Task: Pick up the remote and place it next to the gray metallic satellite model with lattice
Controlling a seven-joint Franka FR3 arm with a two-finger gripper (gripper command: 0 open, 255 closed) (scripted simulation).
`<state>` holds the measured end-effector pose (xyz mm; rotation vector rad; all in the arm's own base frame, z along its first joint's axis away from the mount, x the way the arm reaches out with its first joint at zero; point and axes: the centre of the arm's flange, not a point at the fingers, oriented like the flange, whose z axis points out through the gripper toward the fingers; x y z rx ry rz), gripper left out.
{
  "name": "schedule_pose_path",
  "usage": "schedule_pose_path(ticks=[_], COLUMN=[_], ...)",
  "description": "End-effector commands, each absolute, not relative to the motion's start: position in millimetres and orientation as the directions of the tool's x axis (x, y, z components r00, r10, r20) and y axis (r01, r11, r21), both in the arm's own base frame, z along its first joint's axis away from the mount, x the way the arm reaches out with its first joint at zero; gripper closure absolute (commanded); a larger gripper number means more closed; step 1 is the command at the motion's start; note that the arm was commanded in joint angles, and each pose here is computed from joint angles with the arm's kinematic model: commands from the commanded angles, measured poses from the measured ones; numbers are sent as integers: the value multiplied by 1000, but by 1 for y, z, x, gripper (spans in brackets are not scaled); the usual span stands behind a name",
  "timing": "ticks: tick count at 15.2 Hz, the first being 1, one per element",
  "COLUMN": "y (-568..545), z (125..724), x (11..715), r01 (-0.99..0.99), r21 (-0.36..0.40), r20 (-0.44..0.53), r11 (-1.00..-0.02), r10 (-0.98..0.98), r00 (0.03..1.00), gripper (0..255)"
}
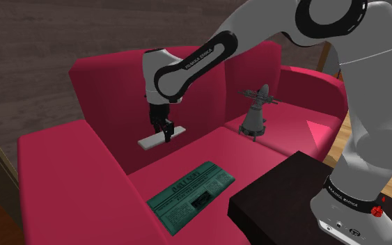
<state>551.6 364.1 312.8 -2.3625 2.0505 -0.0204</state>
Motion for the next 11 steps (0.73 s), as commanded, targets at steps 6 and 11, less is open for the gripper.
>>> schedule_pose_path(ticks=[6,11], y=[365,365], z=[349,376], x=[551,551], r01=[-990,-990], r21=[-19,-19], r20=[1,1], r11=[-141,-141], r10=[-990,-990], r00=[141,141], gripper=[255,255])
